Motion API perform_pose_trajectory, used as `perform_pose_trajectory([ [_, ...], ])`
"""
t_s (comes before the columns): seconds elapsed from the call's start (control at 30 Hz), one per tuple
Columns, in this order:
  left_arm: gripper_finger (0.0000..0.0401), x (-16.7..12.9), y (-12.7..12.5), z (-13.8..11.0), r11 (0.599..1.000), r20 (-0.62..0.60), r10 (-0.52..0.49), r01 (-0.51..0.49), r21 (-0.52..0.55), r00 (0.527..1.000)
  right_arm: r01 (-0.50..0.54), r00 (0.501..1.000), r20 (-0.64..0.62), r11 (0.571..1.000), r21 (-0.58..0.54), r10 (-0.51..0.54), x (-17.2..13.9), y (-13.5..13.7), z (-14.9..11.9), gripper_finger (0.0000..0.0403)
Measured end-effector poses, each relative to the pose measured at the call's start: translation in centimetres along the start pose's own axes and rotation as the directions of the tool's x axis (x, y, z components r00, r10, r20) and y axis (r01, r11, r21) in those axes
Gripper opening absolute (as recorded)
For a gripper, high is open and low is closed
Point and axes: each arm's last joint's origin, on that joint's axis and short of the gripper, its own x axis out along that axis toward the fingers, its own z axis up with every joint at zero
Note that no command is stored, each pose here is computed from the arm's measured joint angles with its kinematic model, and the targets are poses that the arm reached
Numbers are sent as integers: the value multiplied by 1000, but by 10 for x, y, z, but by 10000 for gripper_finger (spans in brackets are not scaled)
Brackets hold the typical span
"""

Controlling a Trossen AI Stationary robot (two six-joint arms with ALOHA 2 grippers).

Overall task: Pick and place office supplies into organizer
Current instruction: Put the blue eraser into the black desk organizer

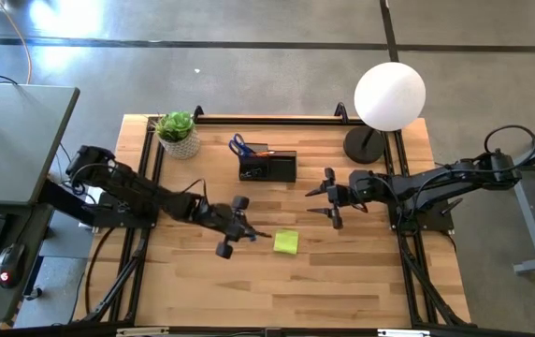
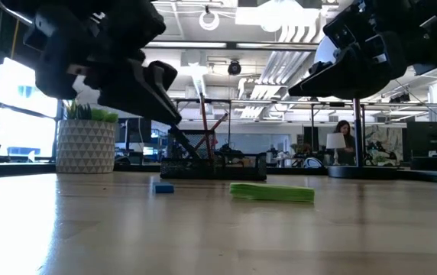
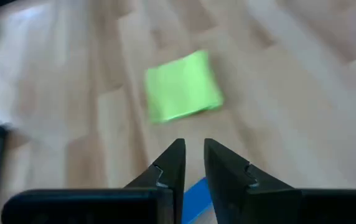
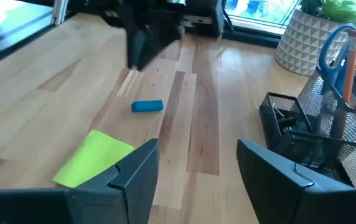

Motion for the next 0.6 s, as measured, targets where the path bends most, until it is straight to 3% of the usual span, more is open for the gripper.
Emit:
perform_pose_trajectory([
  [0.07,54,3,-2,3,999,-8,30,-30,21,1000,-6,1000,3,1000,0,6,0,0,0,211],
  [0.17,74,10,-1,10,999,3,-13,13,30,1000,-12,1000,5,1000,-1,12,0,0,0,211],
  [0.47,161,27,-5,8,988,-192,-115,133,83,975,-36,999,-4,999,8,36,0,1,-1,211],
  [0.6,173,30,-5,3,970,-234,-119,164,181,965,-17,999,35,1000,-7,17,0,-2,3,211],
])
